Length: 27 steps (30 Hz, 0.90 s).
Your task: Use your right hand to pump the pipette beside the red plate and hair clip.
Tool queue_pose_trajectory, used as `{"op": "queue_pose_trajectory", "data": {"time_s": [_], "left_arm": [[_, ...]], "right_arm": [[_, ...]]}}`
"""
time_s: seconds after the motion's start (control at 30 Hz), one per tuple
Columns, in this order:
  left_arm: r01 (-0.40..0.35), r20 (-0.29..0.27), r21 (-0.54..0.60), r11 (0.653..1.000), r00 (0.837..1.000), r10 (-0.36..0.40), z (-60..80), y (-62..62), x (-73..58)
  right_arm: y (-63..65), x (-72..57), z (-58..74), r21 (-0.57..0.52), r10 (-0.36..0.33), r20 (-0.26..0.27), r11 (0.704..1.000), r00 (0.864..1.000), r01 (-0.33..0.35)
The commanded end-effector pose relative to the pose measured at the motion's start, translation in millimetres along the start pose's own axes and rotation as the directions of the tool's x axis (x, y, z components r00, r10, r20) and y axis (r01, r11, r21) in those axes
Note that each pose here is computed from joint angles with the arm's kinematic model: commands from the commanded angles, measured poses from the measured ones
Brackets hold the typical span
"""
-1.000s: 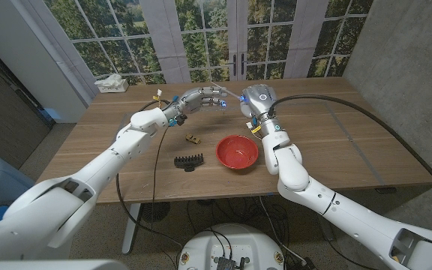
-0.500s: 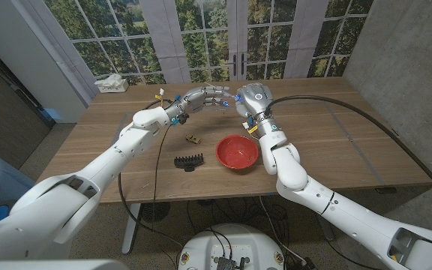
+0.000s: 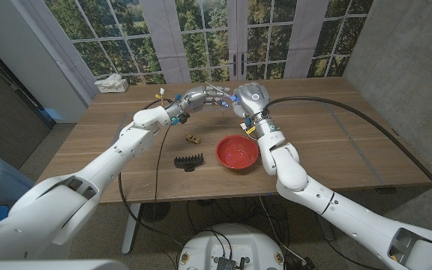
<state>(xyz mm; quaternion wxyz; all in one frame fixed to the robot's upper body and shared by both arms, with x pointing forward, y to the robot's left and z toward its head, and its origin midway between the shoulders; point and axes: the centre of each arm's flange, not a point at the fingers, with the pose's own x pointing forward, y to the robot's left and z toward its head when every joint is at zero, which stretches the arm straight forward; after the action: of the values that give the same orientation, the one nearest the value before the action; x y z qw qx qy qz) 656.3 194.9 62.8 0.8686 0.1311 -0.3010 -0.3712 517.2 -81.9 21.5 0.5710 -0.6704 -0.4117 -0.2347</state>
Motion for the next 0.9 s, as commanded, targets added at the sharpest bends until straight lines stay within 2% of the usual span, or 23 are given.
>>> {"op": "queue_pose_trajectory", "data": {"time_s": [0.03, 0.57, 0.9], "left_arm": [[-0.001, 0.010, -0.010, 1.000, 1.000, 0.001, 2.0, -4.4, -1.2], [0.010, 0.057, -0.155, 0.988, 0.998, -0.001, -1.5, -16.1, -0.2], [-0.016, 0.053, -0.181, 0.983, 0.998, 0.026, -1.4, -18.5, -1.0]], "right_arm": [[0.4, -3.9, 1.8, -0.019, -0.008, 0.021, 1.000, 1.000, 0.008], [0.9, -11.2, -0.7, -0.025, -0.008, 0.025, 1.000, 1.000, 0.008], [-0.5, -15.4, -4.2, -0.019, -0.012, 0.017, 1.000, 1.000, 0.012]]}}
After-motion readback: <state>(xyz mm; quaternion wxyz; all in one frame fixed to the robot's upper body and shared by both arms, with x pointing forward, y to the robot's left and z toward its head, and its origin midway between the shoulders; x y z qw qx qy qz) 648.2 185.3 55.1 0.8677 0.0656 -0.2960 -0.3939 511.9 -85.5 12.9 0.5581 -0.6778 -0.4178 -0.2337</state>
